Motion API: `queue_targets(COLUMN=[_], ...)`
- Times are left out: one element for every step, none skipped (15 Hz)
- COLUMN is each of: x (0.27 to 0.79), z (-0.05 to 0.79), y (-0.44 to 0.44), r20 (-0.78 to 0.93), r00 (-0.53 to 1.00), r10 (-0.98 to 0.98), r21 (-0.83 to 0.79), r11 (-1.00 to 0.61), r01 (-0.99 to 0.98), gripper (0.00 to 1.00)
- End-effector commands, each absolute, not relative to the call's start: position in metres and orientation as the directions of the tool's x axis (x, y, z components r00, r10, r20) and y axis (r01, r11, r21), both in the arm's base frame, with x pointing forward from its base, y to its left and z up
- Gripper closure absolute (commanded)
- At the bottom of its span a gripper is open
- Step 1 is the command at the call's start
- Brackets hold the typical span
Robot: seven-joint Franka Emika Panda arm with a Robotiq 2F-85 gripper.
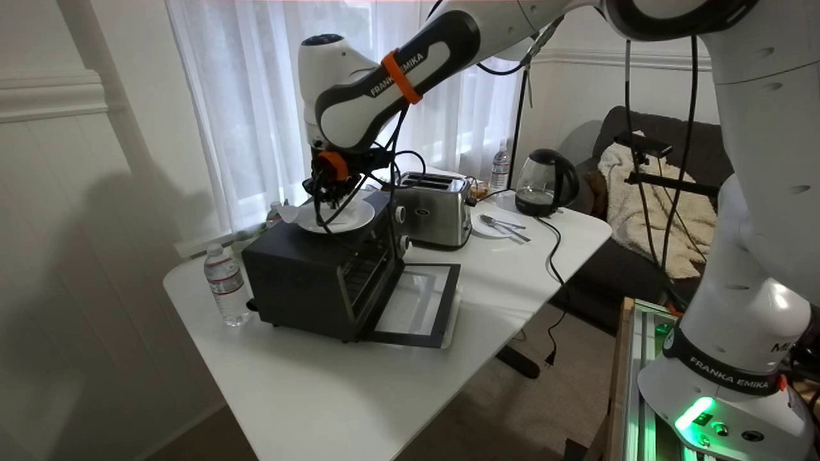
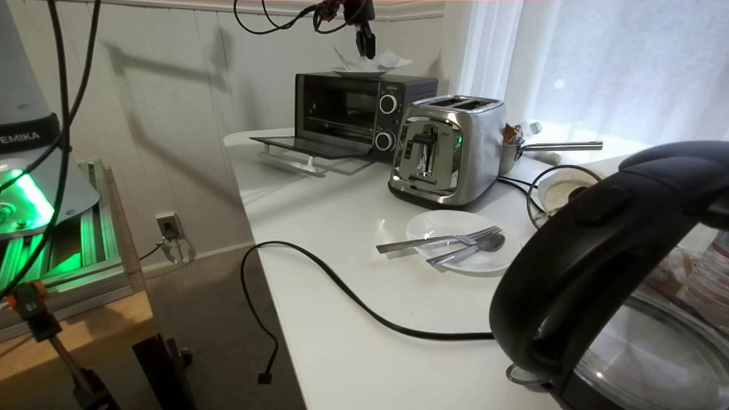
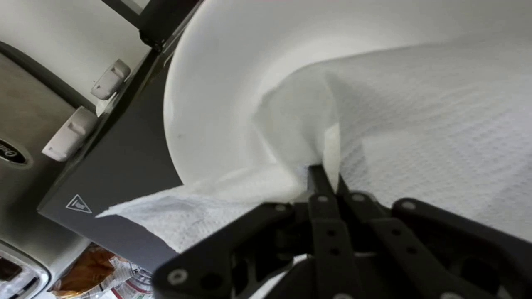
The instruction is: Use the towel to wipe the plate
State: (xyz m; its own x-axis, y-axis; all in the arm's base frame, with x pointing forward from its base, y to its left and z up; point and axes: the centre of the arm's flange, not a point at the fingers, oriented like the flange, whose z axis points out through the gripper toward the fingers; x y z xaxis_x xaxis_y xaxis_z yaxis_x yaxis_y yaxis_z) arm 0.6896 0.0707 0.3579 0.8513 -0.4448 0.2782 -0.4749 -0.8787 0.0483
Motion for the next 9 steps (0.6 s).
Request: queue_targets(x=[0.682,0.680,0.679,0.678,0.677,0.676,0.675,0.673,0.671], z=[0.358,0.359,0.361,0.362,0.364,0.364,0.364,0.364,0.364], y=[0.084,0.086,0.089,0.091,0.093,0.096,0.099,0.101,0.104], r20=[0.254,0.242,0.235,0.234,0.223,0.207,0.194,0.173,0.153], r00=[0.866,0.872,0.877,0.880,0.885,0.892,0.899,0.908,0.916], r10=[-0.430,-0.425,-0.419,-0.414,-0.409,-0.401,-0.393,-0.382,-0.371], r21=[0.012,0.008,0.003,-0.006,-0.011,-0.020,-0.029,-0.037,-0.042], r11=[-0.894,-0.898,-0.902,-0.905,-0.909,-0.914,-0.918,-0.924,-0.928], r01=[-0.447,-0.440,-0.432,-0.424,-0.417,-0.406,-0.395,-0.381,-0.370], gripper=[1.00,1.00,1.00,1.00,1.00,1.00,1.00,1.00,1.00])
